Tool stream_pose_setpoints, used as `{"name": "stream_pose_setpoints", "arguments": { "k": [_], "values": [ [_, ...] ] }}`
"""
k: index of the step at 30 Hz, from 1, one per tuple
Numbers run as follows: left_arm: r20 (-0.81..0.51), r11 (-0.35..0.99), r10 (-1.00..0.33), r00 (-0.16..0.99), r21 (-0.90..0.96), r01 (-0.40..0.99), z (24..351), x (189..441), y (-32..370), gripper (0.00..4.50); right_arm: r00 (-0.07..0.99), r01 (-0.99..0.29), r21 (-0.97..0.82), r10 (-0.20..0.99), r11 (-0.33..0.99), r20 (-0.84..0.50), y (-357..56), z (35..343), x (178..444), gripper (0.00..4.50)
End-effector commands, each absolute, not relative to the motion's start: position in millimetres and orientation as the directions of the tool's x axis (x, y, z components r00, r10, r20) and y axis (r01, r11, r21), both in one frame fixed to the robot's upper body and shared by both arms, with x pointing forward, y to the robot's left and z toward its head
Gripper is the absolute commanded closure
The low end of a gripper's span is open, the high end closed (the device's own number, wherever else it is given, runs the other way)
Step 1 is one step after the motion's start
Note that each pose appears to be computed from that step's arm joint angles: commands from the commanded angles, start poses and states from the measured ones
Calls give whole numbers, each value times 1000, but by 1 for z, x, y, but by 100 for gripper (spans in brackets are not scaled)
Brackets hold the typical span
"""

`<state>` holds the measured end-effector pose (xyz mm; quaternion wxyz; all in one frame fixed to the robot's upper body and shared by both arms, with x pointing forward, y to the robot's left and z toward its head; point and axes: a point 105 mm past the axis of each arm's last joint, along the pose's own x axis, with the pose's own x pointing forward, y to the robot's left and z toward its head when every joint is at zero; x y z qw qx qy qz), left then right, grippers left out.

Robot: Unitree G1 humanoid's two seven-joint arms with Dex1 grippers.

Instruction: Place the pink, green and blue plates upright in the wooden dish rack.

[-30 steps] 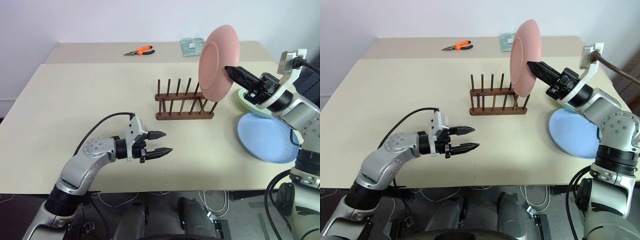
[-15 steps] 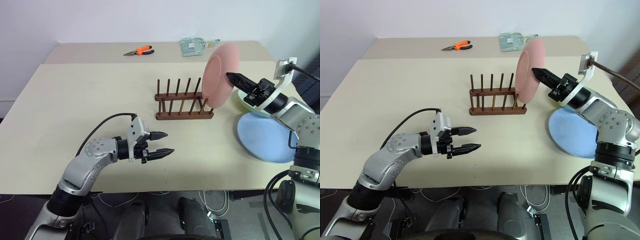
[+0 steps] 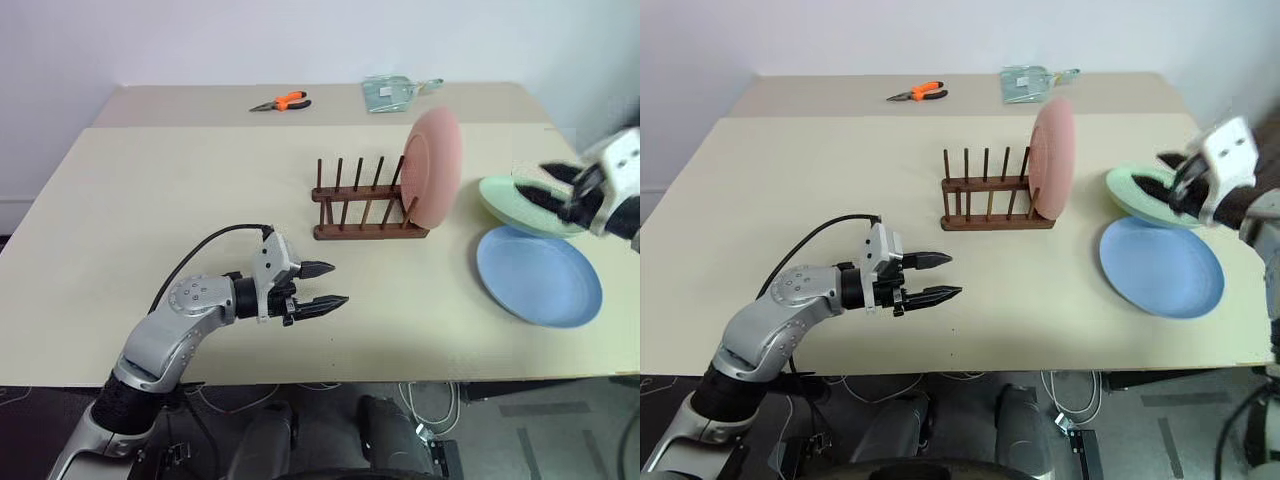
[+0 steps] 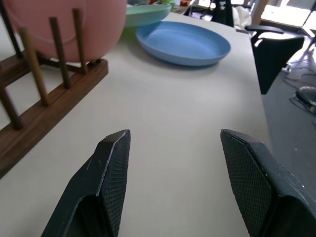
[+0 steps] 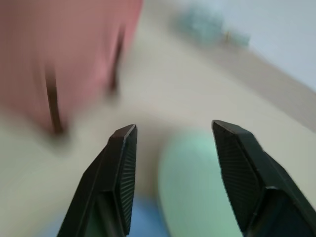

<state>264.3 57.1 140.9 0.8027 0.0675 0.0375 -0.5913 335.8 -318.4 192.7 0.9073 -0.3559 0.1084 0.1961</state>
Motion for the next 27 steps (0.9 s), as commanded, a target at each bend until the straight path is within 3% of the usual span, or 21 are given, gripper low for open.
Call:
{"name": "stream_pose_setpoints", "arguments": {
  "k": [1, 4, 8, 11, 14, 17, 20, 22, 25, 27],
  "values": [
    [-126, 268, -952, 279, 104, 958, 150, 265, 53, 153, 904, -427, -752, 206, 503, -375, -330, 186, 341, 209],
    [-129, 264, -952, 278, 110, 958, 151, 267, 52, 153, 895, -441, -797, 133, 413, -426, -342, 165, 350, 209],
    [-129, 265, -952, 278, 114, 958, 153, 267, 52, 153, 906, -410, -822, 77, 396, -415, -352, 154, 362, 209],
    [-134, 274, -948, 289, 119, 954, 153, 266, 53, 153, 911, -394, -841, 38, 371, -410, -359, 149, 367, 292],
    [-136, 287, -944, 302, 118, 951, 152, 265, 56, 153, 918, -387, -843, 70, 373, -391, -356, 157, 367, 436],
    [-138, 292, -942, 306, 117, 949, 152, 264, 57, 153, 926, -375, -847, 116, 377, -358, -349, 172, 363, 444],
    [-141, 296, -940, 311, 116, 948, 151, 264, 58, 153, 950, -306, -829, 198, 469, -239, -335, 206, 356, 444],
    [-143, 299, -939, 314, 116, 947, 149, 265, 59, 153, 957, -250, -755, 276, 606, -95, -319, 240, 348, 444],
    [-145, 304, -936, 319, 117, 945, 148, 267, 61, 153, 898, -252, -463, 384, 850, 216, -291, 302, 329, 444],
    [-145, 314, -933, 329, 120, 942, 148, 270, 63, 153, 827, -327, -279, 416, 903, 378, -279, 336, 313, 444]
  ]
}}
